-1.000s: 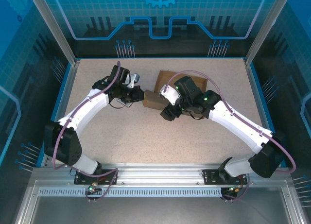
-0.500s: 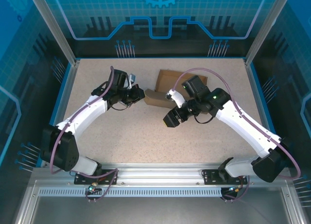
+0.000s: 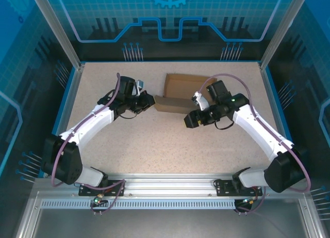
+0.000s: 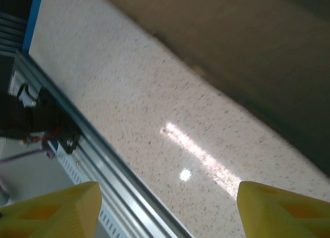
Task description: Fold the paper box
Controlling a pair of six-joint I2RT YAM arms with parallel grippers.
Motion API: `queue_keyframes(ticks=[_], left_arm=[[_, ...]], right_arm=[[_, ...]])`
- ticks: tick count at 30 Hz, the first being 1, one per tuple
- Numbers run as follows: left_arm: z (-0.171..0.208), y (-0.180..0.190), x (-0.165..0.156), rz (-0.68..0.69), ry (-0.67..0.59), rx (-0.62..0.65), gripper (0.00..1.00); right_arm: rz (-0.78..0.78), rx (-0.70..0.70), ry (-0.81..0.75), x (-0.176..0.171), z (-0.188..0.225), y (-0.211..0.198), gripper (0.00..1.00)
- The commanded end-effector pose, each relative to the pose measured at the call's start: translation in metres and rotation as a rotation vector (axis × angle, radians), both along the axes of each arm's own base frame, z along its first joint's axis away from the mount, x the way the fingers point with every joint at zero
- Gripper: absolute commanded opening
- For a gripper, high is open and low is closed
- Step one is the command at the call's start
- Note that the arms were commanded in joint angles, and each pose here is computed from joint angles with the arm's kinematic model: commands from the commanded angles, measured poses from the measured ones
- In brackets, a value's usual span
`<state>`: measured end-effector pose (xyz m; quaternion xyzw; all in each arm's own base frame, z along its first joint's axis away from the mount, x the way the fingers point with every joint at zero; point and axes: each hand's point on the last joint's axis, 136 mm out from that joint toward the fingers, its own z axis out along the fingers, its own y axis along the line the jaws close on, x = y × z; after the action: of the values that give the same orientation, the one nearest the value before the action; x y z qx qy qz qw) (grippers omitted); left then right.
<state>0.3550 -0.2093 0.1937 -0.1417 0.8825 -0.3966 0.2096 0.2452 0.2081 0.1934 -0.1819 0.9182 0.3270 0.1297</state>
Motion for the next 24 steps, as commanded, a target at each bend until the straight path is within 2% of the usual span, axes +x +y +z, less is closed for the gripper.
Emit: queue_keyframes(ticks=[1,8,24], left_arm=[[0.010,-0.006,-0.007,-0.015,-0.020,-0.048,0.11],[0.009,-0.017,-0.012,-0.044,-0.014,-0.080,0.14],[0.012,-0.054,-0.025,-0.144,0.002,-0.165,0.26]], right_arm=[[-0.110,0.040,-0.022,0.019,0.004,-0.011,0.72],[-0.279,0.059,-0.097,0.045,0.011,-0.032,0.74],[-0.560,0.098,-0.219,0.089,0.024,-0.056,0.74]])
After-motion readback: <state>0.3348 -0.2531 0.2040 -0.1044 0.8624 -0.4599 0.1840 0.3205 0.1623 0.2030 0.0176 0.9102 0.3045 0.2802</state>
